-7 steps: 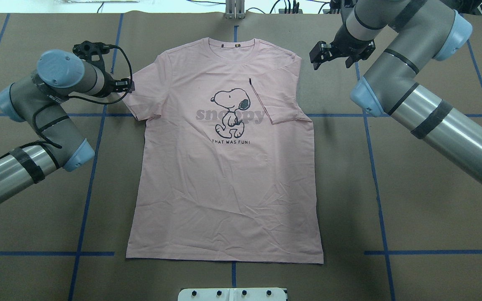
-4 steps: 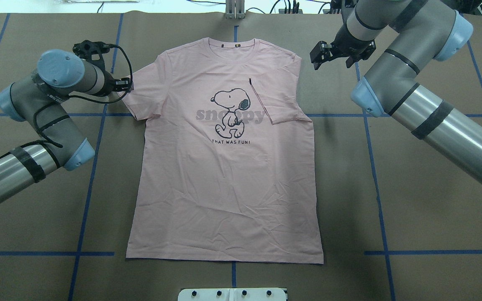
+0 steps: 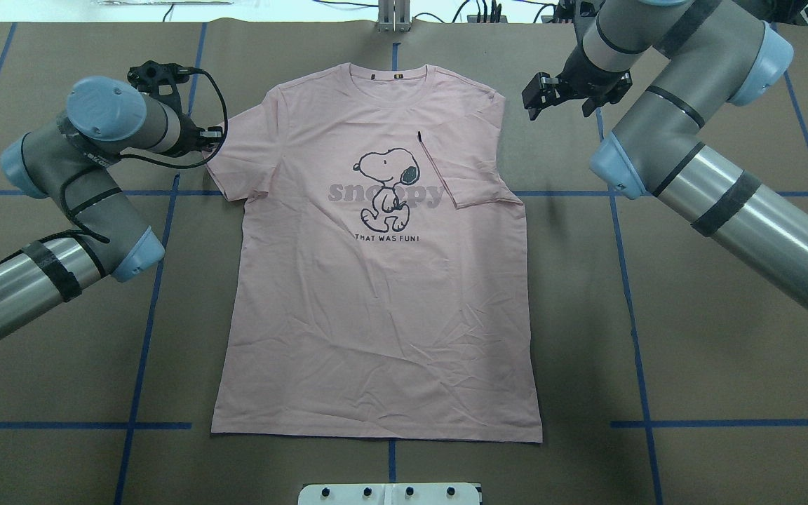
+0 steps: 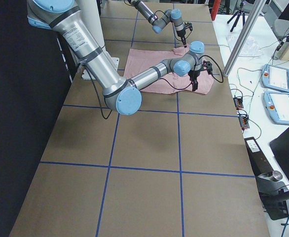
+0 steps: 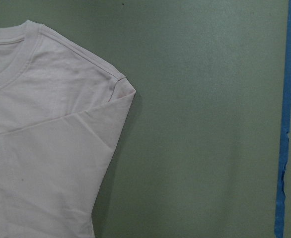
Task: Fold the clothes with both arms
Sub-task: 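Grasp the other sleeve with the left gripper and fold it inward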
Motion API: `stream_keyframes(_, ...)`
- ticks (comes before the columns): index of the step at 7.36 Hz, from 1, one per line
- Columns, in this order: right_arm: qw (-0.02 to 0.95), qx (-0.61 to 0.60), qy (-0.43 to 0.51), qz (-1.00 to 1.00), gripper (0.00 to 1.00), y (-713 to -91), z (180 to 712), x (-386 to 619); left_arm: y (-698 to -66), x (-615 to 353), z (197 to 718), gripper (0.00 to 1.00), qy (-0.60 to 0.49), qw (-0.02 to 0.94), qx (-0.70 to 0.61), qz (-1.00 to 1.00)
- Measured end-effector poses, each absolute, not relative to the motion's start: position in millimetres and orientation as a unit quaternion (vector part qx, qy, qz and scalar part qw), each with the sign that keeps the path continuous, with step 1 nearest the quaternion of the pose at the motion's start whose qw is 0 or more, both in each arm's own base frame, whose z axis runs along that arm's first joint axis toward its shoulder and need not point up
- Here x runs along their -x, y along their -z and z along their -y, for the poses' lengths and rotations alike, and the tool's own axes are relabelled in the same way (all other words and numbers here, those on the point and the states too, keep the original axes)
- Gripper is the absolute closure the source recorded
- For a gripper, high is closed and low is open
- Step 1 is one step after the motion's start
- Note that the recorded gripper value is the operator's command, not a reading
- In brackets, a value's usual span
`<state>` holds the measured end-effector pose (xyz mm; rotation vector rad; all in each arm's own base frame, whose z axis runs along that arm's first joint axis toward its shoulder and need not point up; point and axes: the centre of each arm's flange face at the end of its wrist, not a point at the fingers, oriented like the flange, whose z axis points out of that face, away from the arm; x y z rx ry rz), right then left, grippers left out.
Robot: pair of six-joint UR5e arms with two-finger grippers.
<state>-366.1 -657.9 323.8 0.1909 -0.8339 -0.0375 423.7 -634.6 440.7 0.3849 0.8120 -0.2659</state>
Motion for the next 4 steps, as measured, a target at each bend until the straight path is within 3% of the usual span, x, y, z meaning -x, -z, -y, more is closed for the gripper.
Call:
stream_keyframes(2,0.911,-0.092,0.019,0.402,0.0,-326.7,657.1,368.0,-425.2,-418.8,639.4,1.0,0.13,0.888,-0.19,-0.398)
stream_keyframes(4,0.911,-0.092,0.019,0.403,0.0,-327.5,657.0,368.6,-368.4,-411.5,643.6,1.0,0.139,0.877,-0.191,-0.418)
